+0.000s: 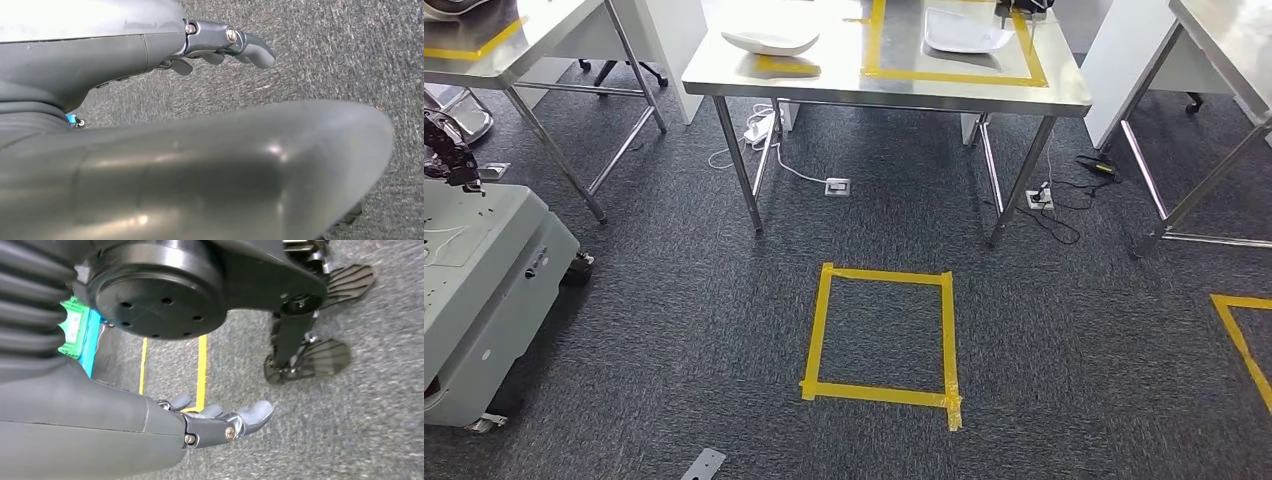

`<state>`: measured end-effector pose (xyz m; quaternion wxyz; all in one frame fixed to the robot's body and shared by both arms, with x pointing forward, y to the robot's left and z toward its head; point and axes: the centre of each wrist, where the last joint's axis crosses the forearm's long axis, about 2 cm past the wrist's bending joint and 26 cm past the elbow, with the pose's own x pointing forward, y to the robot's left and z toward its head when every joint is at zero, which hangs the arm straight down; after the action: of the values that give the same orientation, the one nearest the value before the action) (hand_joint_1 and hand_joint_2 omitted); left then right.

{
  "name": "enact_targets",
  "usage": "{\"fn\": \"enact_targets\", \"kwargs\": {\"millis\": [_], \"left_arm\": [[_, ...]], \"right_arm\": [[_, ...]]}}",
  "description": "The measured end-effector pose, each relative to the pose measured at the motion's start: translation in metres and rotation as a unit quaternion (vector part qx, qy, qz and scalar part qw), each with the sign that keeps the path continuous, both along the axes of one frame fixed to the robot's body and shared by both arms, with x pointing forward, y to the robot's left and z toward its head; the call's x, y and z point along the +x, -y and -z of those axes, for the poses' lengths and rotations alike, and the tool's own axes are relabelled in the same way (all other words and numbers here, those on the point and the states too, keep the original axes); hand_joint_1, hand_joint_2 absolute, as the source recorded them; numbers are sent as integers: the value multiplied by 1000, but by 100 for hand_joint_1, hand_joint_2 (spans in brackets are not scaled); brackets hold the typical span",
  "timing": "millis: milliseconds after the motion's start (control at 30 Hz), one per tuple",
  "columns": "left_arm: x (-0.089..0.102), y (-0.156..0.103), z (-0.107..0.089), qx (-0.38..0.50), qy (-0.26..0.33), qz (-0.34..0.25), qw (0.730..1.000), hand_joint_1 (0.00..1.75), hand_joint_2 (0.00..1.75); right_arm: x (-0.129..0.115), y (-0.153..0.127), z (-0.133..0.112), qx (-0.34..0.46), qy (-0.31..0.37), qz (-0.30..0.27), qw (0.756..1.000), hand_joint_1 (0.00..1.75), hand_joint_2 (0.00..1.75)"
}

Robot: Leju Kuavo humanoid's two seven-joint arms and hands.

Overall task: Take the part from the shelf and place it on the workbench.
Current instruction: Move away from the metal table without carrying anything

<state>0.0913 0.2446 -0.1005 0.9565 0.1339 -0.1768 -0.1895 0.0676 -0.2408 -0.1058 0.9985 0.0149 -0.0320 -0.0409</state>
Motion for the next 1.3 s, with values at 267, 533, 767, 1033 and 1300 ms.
{"fn": "enact_targets", "kwargs": {"millis": [267, 533, 767, 1033, 1300], "left_arm": [[-10, -6, 3, 3, -16, -5, 1000, 0, 0], [-2, -5, 1, -4, -9, 4, 1000, 0, 0], [3, 2, -1, -11, -15, 31, 999, 0, 175], [2, 4, -1, -7, -38, 8, 999, 0, 175], [-27, -11, 6, -57, -58, -51, 995, 0, 175]], "right_arm": [[-10, 0, 2, -7, -22, 3, 1000, 0, 175], [-7, -1, 1, 2, -5, 2, 1000, 0, 175], [1, -3, 0, 2, 5, 0, 1000, 0, 175], [-7, -3, 1, 2, -9, -14, 1000, 0, 175], [-37, 13, 5, -6, 5, -14, 1000, 0, 175]]}}
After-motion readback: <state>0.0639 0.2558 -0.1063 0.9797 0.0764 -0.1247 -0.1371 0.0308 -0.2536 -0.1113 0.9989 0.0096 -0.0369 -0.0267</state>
